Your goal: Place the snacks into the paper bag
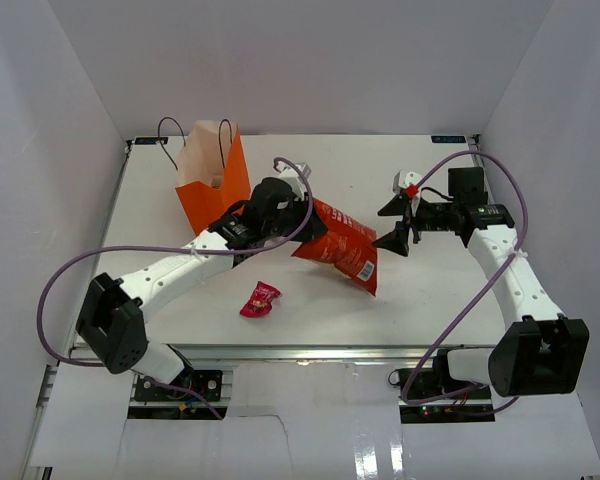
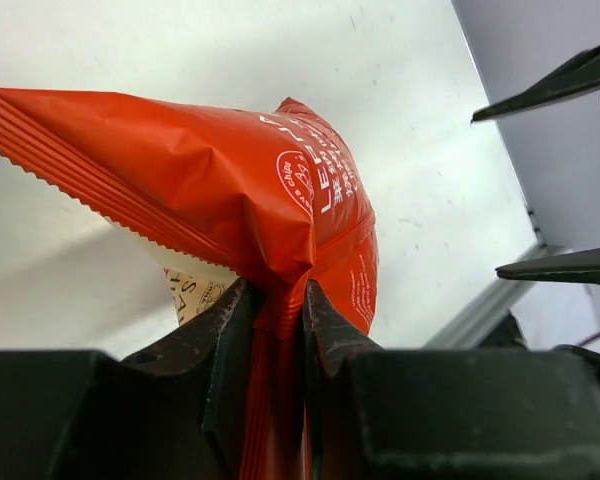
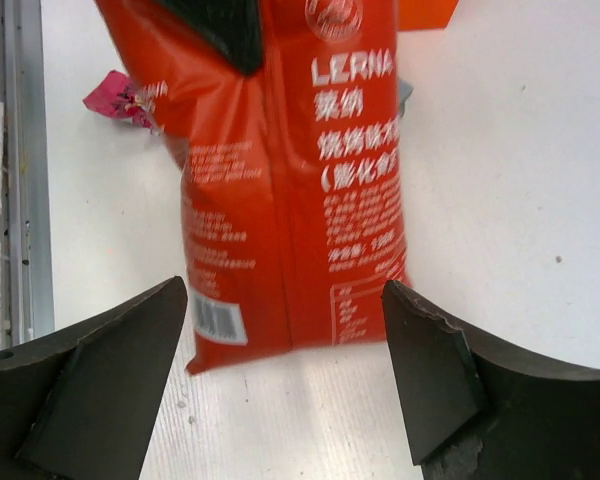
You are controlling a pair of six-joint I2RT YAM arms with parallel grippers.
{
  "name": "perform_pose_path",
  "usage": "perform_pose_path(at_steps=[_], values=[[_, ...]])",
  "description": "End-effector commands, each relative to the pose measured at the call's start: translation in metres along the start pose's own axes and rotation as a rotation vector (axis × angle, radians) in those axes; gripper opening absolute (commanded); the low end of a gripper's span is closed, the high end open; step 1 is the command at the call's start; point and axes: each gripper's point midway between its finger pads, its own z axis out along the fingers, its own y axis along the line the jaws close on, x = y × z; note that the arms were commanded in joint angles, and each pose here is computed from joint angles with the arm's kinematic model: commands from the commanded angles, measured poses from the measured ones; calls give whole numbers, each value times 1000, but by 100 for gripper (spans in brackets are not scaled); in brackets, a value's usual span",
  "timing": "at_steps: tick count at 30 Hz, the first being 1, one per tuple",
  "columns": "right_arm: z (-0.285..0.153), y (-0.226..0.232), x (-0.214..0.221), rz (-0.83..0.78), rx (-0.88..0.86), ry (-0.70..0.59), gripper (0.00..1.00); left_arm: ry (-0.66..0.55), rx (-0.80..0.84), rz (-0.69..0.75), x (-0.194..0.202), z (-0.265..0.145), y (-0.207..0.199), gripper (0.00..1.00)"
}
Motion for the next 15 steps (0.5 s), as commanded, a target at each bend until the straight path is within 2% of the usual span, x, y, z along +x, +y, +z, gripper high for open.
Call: perform_pose_path(at_steps=[1,4,10,15], values=[[-8,5,-31,-13,-12,-65,85,-219,-91,202,-81,-60,-9,2],[-7,6,-25,-16,-13,-58,85,-303,-145,260,-113,-90,-10,2],[-4,12,-7,-2,-19,-37,85,-577,-282,360,-199,-174,-25,2],[-3,15,1,4,-23,-29,85,-776,-400,419,-251,-234,-33,3]])
